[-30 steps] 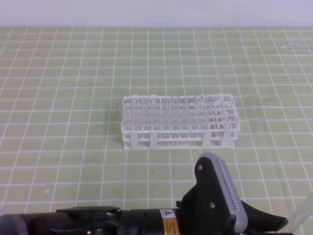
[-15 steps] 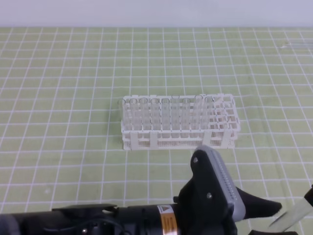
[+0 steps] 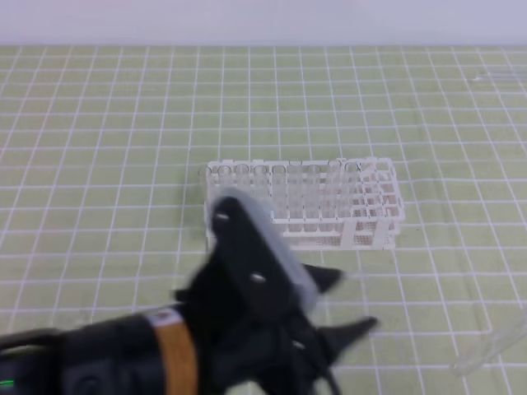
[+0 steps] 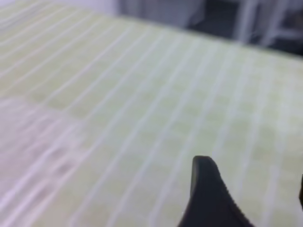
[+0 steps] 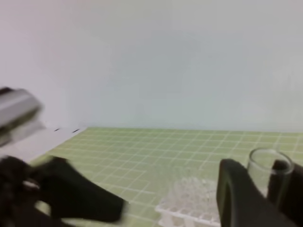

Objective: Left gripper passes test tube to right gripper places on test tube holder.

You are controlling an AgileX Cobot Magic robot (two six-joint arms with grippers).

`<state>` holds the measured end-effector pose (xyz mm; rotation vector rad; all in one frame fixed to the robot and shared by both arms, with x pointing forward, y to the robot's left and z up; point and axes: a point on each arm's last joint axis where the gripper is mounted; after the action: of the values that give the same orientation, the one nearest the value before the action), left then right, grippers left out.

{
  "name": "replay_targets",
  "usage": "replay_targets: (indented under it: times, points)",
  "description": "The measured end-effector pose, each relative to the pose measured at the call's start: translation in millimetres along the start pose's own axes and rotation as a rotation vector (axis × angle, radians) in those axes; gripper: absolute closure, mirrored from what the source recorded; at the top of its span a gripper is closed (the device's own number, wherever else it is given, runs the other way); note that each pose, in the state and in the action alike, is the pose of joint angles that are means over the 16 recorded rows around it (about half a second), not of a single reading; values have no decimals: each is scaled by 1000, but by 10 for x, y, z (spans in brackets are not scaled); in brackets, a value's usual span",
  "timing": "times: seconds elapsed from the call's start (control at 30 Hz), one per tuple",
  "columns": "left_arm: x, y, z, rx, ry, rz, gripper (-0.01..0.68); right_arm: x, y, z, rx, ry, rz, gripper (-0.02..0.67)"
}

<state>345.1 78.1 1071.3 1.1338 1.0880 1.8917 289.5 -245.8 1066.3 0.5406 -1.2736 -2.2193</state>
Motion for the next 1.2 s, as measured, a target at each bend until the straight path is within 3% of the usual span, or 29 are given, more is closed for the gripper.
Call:
replay_targets:
  times: [0.3, 0.57, 0.83, 1.2]
  points:
    - [969, -84, 223, 73, 242, 137, 535, -1, 12, -35, 19, -38, -12, 547]
    - [1575, -433, 158, 192, 300, 119, 661, -3, 9, -40, 26, -42, -9, 547]
    - [1739, -728, 60, 250, 295, 114, 674, -2, 13, -51, 33, -55, -13, 547]
    - [1770, -802, 47, 258, 304, 131, 675, -2, 6, -60, 46, -63, -7, 547]
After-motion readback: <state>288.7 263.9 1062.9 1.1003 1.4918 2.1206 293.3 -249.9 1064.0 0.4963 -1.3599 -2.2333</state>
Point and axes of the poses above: a point on each arm's last joint axis where the gripper is mounted, x pointing back along that axis away from the gripper, z along the wrist's bending axis when the last joint is at zero, y = z × x, and after that the axes turned 14 degrees about -x, right-handed
